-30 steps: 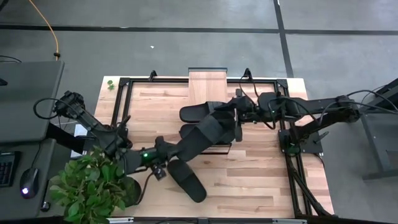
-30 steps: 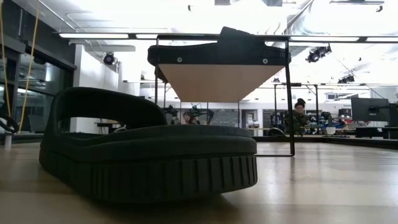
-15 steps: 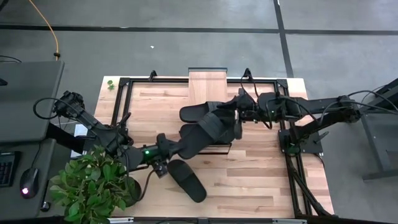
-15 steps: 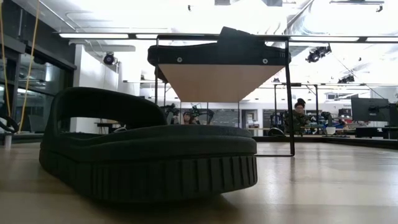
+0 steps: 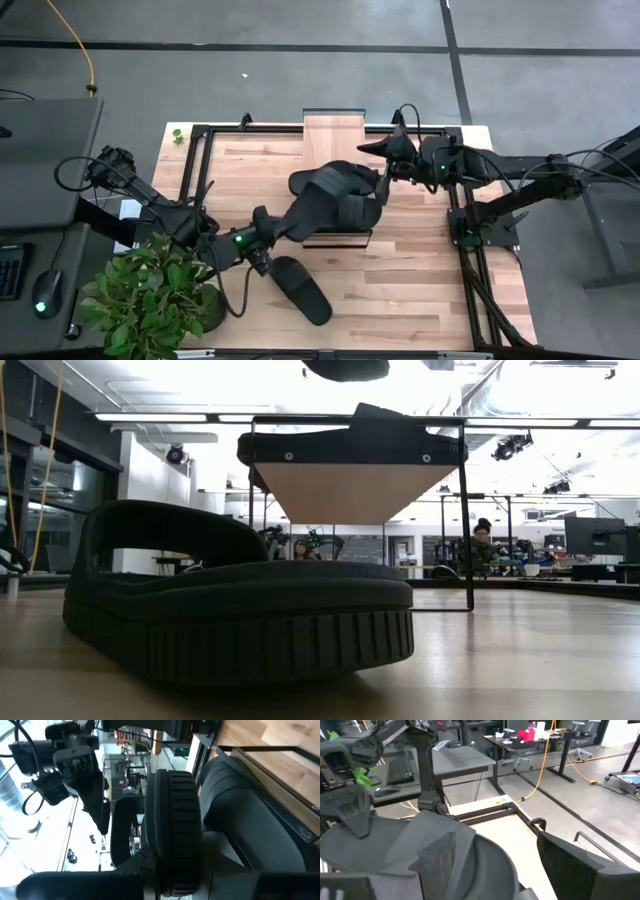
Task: Pick and place slides into the shelf
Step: Put the black slipper on the shelf
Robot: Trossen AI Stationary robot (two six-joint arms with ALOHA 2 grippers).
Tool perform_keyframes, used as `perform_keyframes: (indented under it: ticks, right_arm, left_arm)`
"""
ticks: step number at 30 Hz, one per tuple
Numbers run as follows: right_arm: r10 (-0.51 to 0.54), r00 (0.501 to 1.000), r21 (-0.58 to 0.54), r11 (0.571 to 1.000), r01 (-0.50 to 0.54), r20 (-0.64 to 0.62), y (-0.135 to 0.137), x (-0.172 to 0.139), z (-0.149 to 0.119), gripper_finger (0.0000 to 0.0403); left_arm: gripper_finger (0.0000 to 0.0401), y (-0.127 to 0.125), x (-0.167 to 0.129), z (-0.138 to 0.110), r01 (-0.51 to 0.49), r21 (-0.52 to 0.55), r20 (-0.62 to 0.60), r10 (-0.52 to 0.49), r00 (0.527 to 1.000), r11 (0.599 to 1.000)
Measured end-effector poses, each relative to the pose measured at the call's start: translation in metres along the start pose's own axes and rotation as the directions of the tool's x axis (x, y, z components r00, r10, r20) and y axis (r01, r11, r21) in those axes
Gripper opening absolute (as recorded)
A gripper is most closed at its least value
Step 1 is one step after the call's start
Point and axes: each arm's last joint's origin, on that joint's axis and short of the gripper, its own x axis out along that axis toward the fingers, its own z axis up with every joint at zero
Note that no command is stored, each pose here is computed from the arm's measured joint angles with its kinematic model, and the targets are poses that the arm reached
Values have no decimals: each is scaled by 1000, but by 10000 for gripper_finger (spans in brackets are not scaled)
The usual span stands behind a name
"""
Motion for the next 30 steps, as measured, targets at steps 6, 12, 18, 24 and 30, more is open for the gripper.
perform_keyframes:
  ticks: [6, 12, 18, 24, 30]
  right_arm:
    - [10, 1000, 7, 1000, -10, -12, 1, 2, -2, 270]
    - [10, 1000, 5, 1000, -10, -18, 1, 2, -2, 270]
    - [44, 999, 29, 999, -43, -27, 2, 2, -3, 270]
    - [47, 998, 28, 999, -47, -29, 1, 2, -3, 270]
    - [48, 998, 29, 998, -47, -27, 1, 1, -3, 270]
  left_arm:
    - [46, 10, 0, -10, 1, -35, 46, 0, 999, 999]
    - [46, 31, 7, -42, -13, -119, 80, 23, 997, 993]
    - [46, 49, 16, -78, -22, -188, 133, 48, 990, 982]
    - [46, 59, 26, -111, -8, -224, 196, 53, 979, 975]
    - [46, 65, 34, -140, 17, -274, 272, 61, 960, 962]
